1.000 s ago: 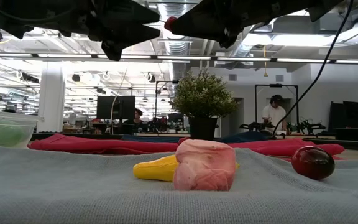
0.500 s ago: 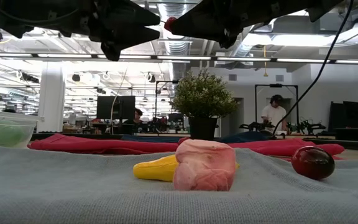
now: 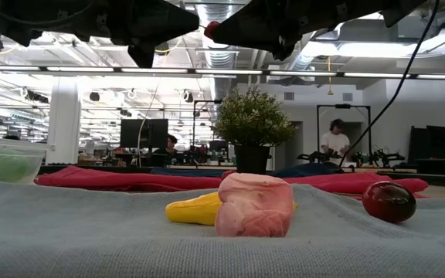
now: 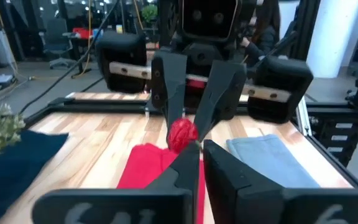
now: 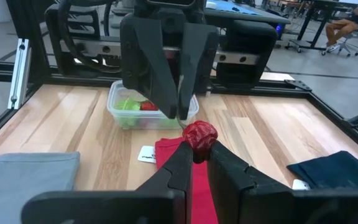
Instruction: Pick and placing Produce into tupperware
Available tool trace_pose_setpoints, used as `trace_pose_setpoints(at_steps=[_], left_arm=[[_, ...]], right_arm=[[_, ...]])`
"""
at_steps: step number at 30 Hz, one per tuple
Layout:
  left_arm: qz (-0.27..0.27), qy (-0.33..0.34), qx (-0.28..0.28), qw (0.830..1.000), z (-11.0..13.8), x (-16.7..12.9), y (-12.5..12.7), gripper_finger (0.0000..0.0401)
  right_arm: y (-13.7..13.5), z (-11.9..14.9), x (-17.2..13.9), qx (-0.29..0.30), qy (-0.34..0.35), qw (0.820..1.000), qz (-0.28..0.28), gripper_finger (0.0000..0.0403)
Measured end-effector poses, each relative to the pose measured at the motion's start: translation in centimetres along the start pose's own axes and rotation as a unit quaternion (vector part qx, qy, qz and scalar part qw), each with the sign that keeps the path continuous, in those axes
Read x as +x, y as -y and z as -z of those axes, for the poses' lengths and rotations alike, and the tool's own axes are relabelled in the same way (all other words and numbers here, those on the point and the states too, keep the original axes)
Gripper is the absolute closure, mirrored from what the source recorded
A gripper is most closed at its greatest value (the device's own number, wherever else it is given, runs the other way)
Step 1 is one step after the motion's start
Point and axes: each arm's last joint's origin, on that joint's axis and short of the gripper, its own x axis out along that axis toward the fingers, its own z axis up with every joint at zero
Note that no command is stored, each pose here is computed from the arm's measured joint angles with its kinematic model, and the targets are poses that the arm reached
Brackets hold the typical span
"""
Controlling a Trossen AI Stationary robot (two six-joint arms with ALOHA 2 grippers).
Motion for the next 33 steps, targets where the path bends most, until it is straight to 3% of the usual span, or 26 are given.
trace_pose_setpoints(at_steps=[19, 24, 33], left_arm=[[0.001, -0.007, 0.008, 1.000, 0.14, 0.00, 0.00, 0.0401], [0.000, -0.008, 0.008, 1.000, 0.15, 0.00, 0.00, 0.0401], [-0.001, -0.010, 0.010, 1.000, 0.21, 0.00, -0.01, 0.0401]], right_arm=[[-0.29, -0.06, -0.11, 0.002, 0.003, 1.000, -0.002, 0.0330], [-0.45, -0.11, -0.18, 0.001, 0.005, 1.000, -0.004, 0.0275], [-0.64, -0.10, -0.25, -0.001, 0.005, 1.000, -0.008, 0.0115]])
